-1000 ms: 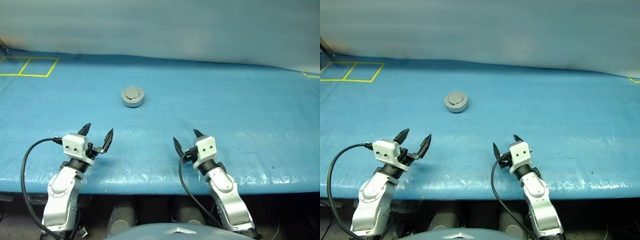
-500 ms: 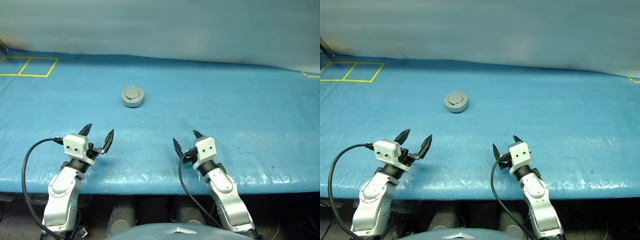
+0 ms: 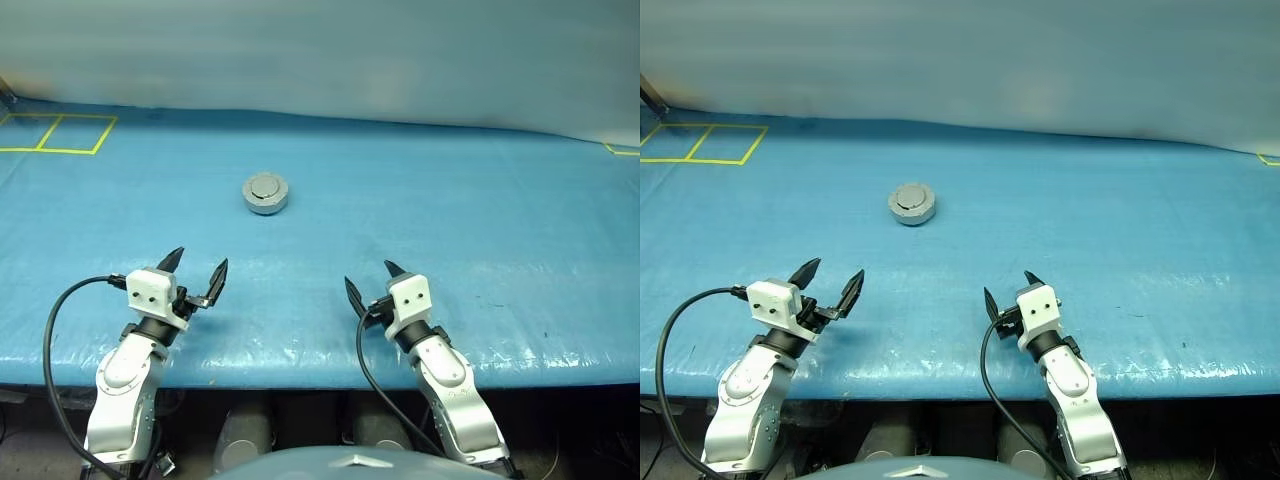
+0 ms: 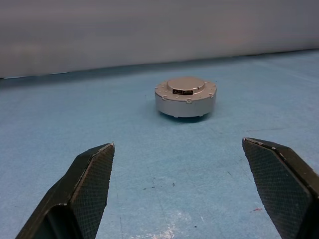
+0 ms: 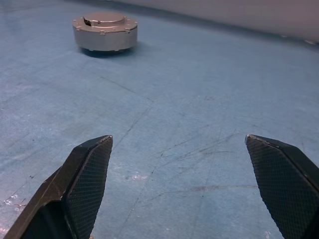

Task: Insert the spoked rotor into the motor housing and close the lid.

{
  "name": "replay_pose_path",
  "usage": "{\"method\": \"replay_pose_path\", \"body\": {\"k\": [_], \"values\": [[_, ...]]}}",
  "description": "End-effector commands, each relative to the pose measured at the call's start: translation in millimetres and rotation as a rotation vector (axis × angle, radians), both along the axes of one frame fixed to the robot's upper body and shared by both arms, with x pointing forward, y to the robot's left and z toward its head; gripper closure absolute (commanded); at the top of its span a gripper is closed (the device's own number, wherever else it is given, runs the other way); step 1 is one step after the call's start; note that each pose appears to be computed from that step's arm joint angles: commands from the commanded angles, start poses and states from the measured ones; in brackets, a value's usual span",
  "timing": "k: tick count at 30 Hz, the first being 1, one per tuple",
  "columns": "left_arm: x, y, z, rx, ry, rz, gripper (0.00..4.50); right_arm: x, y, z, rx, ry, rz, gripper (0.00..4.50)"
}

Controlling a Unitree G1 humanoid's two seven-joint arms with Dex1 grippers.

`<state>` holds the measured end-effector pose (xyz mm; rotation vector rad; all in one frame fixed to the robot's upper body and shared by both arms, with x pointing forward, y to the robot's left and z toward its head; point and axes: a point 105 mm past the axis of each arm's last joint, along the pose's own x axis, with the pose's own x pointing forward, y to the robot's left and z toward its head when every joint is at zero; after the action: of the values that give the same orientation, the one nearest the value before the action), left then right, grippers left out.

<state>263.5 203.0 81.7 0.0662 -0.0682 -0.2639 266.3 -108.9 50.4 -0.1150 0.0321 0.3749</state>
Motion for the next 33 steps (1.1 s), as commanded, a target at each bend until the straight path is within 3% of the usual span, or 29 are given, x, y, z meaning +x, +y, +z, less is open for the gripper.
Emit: {"method": "replay_pose_path", "body": {"k": [1, 33], "values": [[-0.7, -2.4, 15.6, 0.008, -0.054, -0.017, 0.03, 0.8, 3.3, 12.3, 0.009, -0.052, 0.011, 0.0], [0.6, -3.8, 12.7, 0.003, -0.049, -0.019, 0.03, 0.0, 2.0, 11.0, 0.0, -0.047, 0.01, 0.0]]}}
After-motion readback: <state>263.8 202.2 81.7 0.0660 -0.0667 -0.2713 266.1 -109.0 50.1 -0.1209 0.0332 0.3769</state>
